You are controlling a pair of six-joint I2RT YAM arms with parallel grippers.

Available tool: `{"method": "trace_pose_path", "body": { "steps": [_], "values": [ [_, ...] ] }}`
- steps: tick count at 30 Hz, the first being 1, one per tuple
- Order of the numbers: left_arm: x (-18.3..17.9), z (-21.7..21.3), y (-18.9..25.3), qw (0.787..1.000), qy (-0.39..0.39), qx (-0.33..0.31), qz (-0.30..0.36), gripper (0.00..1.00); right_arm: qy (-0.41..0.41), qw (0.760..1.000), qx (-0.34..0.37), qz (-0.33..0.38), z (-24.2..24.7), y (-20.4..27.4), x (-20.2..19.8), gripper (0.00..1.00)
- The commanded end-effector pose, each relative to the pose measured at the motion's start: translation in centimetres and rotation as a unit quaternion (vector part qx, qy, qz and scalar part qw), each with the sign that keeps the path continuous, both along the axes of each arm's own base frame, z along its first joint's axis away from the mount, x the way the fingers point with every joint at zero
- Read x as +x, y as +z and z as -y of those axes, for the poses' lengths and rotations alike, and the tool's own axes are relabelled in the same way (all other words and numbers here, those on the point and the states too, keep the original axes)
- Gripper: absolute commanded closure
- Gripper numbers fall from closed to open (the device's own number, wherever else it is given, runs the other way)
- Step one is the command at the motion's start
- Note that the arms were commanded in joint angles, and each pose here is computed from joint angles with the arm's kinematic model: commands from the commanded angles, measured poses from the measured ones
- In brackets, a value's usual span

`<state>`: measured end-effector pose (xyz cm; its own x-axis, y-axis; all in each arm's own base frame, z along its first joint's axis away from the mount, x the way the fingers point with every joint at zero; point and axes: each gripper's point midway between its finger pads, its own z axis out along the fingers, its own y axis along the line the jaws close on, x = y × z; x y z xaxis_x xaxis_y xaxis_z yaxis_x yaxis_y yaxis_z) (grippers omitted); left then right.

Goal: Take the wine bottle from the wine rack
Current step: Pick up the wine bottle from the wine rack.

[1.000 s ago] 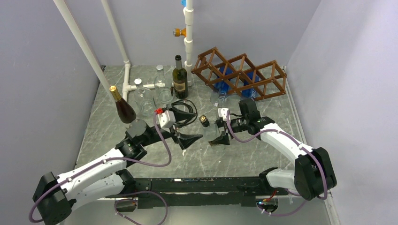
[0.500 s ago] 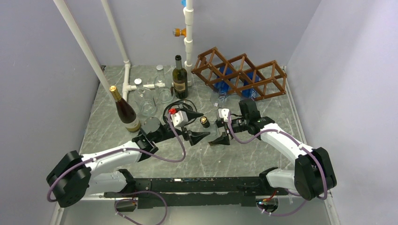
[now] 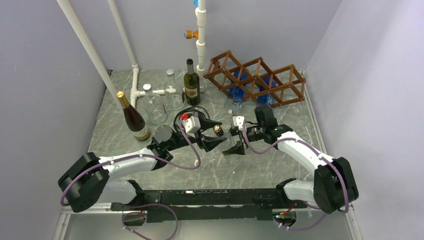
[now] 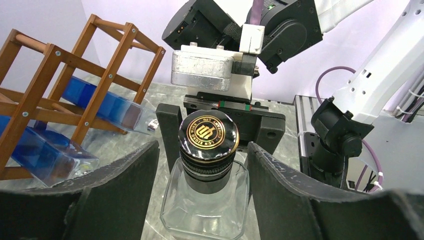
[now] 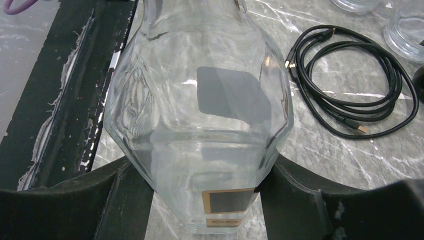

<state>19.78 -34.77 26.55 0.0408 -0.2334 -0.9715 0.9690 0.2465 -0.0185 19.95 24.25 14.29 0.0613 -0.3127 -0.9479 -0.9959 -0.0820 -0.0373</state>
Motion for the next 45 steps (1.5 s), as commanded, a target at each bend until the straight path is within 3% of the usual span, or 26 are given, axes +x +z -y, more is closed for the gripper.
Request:
{"method": "trace_pose_path", "body": {
  "steps": [1, 10, 13, 16, 20, 23, 27, 29, 36, 39, 45],
  "values": [
    [-0.8, 0.2, 2.1, 0.999, -0.022, -0.033, 0.019, 0.32, 0.046, 0.996, 0.062, 0.050, -0.9, 3.3, -0.5, 1.00],
    [-0.8, 0.5, 1.7, 0.999, -0.028, -0.029, 0.014, 0.38, 0.044, 0.996, 0.061, 0.048, -0.9, 3.2, -0.5, 1.00],
    [-0.9, 0.6, 1.7, 0.999, -0.033, -0.027, 0.013, 0.46, 0.045, 0.996, 0.062, 0.049, -0.9, 3.2, -0.5, 1.00],
    [-1.0, 0.8, 1.7, 0.999, -0.038, -0.026, 0.013, 0.66, 0.043, 0.996, 0.061, 0.050, -0.8, 3.2, -0.4, 1.00],
    [-1.0, 0.9, 1.6, 0.999, -0.040, -0.023, 0.010, 1.00, 0.041, 0.996, 0.059, 0.050, -0.8, 3.1, -0.4, 0.99],
    [-0.8, 0.8, 1.8, 0.999, -0.034, -0.018, 0.004, 1.00, 0.043, 0.996, 0.057, 0.049, -0.7, 3.1, -0.5, 0.82],
    [-0.5, 0.1, 3.1, 1.000, -0.012, -0.023, 0.006, 1.00, 0.056, 0.996, 0.055, 0.046, -0.5, 3.1, -1.1, 0.48],
    [-0.4, -0.3, 3.9, 1.000, 0.000, -0.025, 0.010, 1.00, 0.058, 0.996, 0.050, 0.035, -0.5, 3.4, -1.3, 0.38],
    [-0.4, -1.9, 5.7, 0.999, 0.031, -0.014, 0.013, 1.00, 0.061, 0.997, 0.043, 0.034, -0.2, 5.0, -1.6, 0.17],
    [-0.4, -2.7, 6.3, 0.999, 0.047, -0.014, 0.010, 1.00, 0.064, 0.996, 0.038, 0.038, 0.0, 5.0, -1.8, 0.02],
    [-0.1, -4.4, 6.8, 0.996, 0.085, -0.005, 0.002, 1.00, 0.073, 0.995, 0.032, 0.061, 0.4, 5.3, -2.1, 0.00]
  ]
}}
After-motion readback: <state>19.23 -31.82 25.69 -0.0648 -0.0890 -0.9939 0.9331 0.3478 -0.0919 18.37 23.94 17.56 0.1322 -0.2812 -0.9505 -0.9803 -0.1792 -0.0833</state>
